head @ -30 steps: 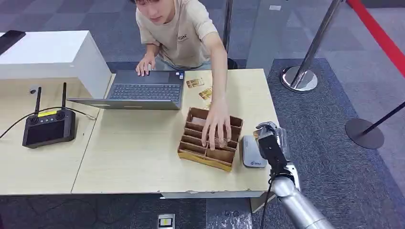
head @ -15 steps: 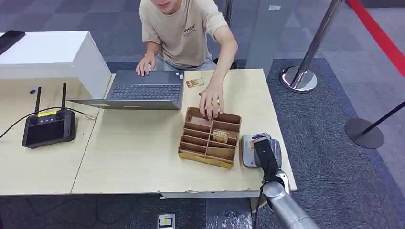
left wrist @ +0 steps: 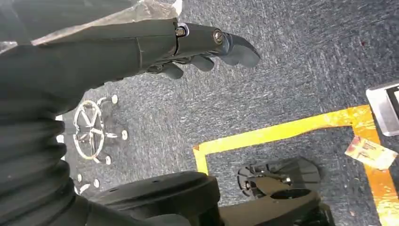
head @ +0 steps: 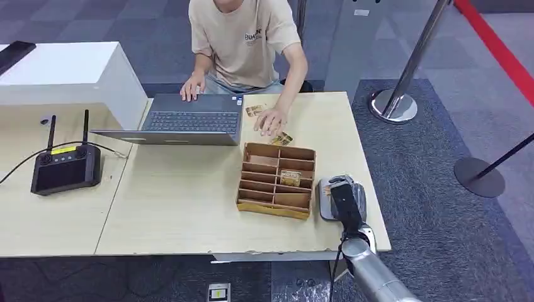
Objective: Pass the card to the sensor for recognition and then transmit it.
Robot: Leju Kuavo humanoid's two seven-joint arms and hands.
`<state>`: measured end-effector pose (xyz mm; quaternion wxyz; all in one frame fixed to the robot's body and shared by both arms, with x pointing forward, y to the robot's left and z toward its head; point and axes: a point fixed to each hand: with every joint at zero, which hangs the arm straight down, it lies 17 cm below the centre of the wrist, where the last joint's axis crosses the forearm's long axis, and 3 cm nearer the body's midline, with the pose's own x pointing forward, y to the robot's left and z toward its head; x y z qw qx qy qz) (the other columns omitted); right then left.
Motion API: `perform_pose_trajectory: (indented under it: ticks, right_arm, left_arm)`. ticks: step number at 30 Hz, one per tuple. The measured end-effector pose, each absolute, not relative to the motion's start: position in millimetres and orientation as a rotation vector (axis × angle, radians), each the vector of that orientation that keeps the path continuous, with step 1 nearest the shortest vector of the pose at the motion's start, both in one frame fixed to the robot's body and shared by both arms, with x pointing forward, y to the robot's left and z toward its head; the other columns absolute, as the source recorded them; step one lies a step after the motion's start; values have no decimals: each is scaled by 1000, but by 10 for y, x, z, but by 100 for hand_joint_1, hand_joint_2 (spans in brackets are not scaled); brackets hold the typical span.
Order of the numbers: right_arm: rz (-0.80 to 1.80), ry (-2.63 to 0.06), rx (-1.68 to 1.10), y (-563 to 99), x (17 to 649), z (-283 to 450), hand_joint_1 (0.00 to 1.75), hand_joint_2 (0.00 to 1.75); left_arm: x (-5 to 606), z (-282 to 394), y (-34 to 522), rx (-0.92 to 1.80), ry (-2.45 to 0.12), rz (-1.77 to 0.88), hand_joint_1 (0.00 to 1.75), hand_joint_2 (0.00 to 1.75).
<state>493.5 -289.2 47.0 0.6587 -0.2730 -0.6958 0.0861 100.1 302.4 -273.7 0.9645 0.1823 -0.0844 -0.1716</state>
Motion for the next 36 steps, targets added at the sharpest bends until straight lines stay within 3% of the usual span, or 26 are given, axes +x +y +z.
perform_pose_trajectory:
  ticks: [4, 10, 16, 36]
  right_arm:
    - [215, -1580, -642, -2887, 4937, 481, 175, 175]
    - [507, -1646, -826, -2725, 4888, 589, 175, 175]
    - [520, -1654, -905, -2809, 4863, 641, 175, 175]
    - [257, -1534, -981, -3332, 4707, 513, 175, 175]
  left_arm:
    - [1002, -2737, 3020, 367, -171, -343, 0, 175]
    - [980, -2740, 3014, 367, -164, -343, 0, 175]
    - [973, -2741, 2995, 364, -162, -347, 0, 175]
    - [966, -2742, 2981, 362, -159, -346, 0, 175]
